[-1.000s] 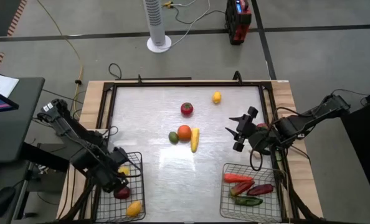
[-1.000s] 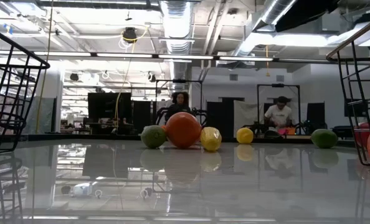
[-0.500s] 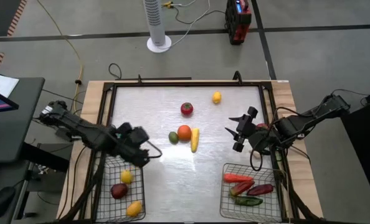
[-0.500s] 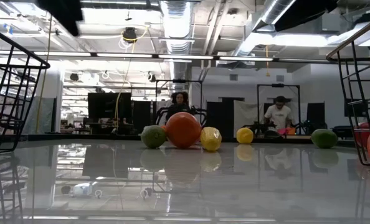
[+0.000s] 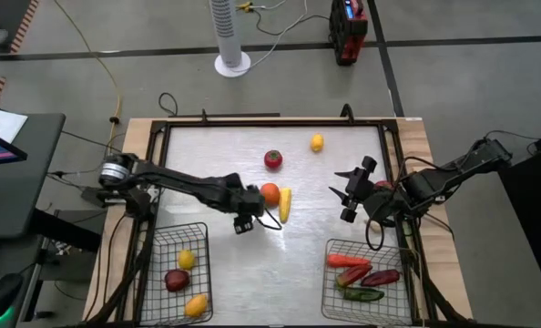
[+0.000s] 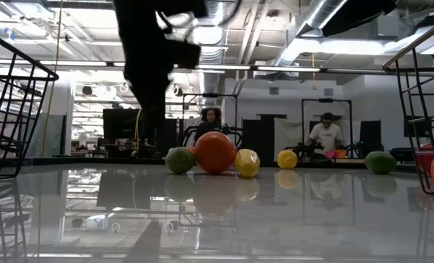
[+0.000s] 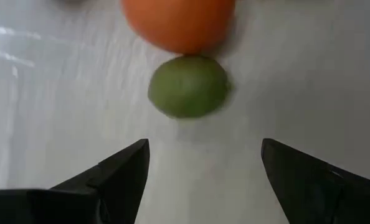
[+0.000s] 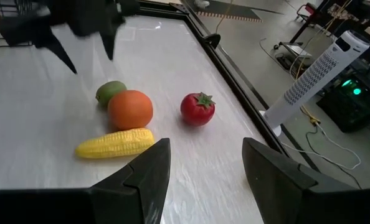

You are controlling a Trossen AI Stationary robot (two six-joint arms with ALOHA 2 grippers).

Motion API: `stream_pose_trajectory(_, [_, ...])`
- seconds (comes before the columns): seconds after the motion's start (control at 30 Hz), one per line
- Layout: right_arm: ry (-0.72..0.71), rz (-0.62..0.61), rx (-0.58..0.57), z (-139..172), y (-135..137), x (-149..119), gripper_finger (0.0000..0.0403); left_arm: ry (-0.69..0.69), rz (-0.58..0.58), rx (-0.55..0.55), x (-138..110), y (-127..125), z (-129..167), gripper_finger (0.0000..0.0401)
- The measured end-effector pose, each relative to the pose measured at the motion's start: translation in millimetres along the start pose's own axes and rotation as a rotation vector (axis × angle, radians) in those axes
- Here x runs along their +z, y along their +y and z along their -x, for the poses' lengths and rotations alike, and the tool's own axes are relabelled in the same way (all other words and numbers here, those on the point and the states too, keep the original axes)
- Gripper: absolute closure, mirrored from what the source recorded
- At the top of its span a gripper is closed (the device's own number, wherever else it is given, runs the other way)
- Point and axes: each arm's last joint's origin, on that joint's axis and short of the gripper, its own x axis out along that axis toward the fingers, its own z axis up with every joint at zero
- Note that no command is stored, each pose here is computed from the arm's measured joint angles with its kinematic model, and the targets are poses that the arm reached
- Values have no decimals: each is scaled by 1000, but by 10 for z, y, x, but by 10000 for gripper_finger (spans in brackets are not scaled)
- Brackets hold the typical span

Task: Sort produce into baskets
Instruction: Put the bottom lime into the black wire basket

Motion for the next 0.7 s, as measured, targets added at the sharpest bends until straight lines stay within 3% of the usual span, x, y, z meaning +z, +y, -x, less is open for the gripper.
stream_pose_trajectory(0.13, [0,2,0,0,0,0,178,18,-149,42,46,20,-180,106])
stream_pose_trajectory(0.33, [0,6,0,0,0,1,178,-38,-283,69,140,82,-239,106])
stream_pose_trajectory(0.53, [0,8,0,0,0,1,178,-49,-302,-77,220,236,-296,106])
stream_pose_trajectory(0.7, [0,9,0,0,0,1,178,-79,-308,-107,285,376,-335,106])
